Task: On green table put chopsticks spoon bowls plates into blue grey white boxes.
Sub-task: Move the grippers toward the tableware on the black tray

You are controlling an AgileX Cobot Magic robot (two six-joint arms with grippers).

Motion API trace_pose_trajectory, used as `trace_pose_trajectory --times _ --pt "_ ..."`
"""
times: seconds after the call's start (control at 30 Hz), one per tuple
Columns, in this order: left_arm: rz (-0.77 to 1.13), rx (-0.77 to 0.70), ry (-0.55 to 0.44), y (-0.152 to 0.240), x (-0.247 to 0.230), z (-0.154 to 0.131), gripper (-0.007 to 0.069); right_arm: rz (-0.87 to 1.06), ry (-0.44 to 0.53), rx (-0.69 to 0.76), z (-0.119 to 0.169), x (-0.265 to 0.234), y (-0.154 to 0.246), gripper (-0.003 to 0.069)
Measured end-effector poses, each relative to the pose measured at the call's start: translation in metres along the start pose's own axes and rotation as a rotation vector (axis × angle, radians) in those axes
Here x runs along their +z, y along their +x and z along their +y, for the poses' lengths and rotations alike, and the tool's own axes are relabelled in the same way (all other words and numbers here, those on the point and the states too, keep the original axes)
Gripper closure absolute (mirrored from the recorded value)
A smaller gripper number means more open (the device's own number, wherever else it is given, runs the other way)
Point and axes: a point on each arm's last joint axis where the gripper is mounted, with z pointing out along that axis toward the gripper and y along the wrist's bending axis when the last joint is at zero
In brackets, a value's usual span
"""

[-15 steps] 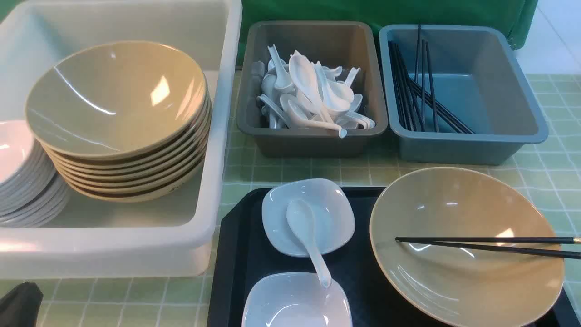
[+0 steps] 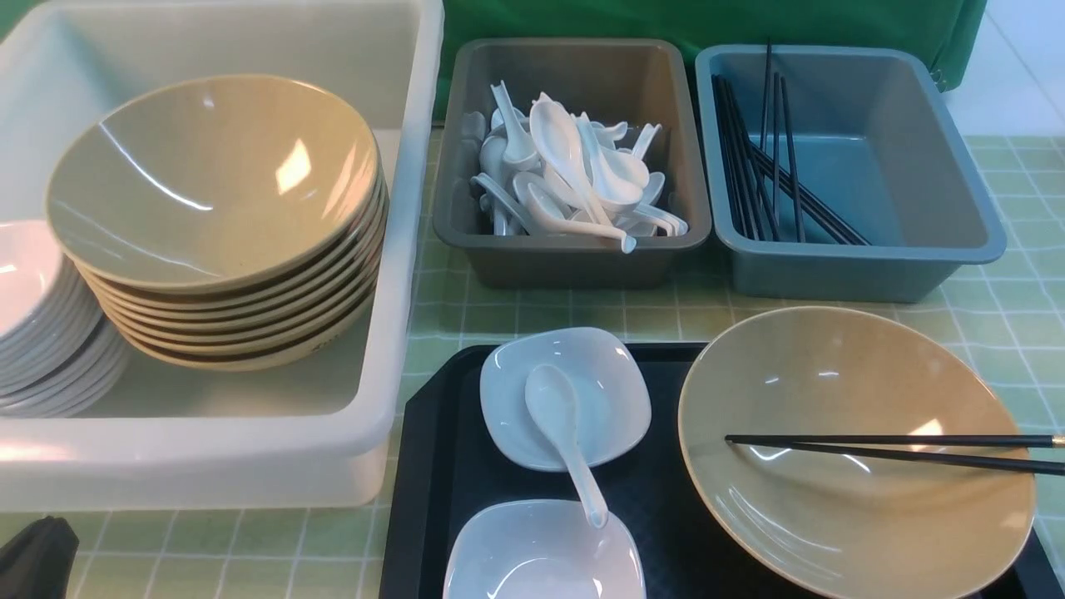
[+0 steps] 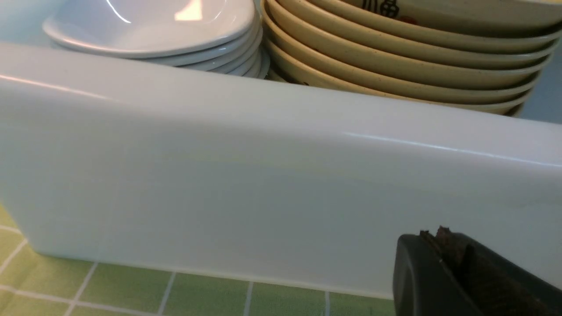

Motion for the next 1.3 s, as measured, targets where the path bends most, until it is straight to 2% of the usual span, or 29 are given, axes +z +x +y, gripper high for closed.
trace_pose_trajectory --times 0.73,0.97,1.2,1.3 --pt "0.003 0.003 0.0 0.0 0.0 0.0 0.0627 -0.001 0.0 0.0 0.0 0.0 0.0 0.042" --pt "0.003 0.003 0.0 0.0 0.0 0.0 0.0627 -0.064 0.025 0.007 -0.002 0.001 -0.003 0.042" --pt "-0.03 0.003 0.0 -0.003 0.0 0.0 0.0627 -0.174 0.048 0.184 -0.005 0.001 -0.011 0.042" --pt "-0.128 0.003 0.002 -0.011 -0.001 0.0 0.0627 -0.211 0.045 0.293 -0.006 0.0 -0.014 0.042"
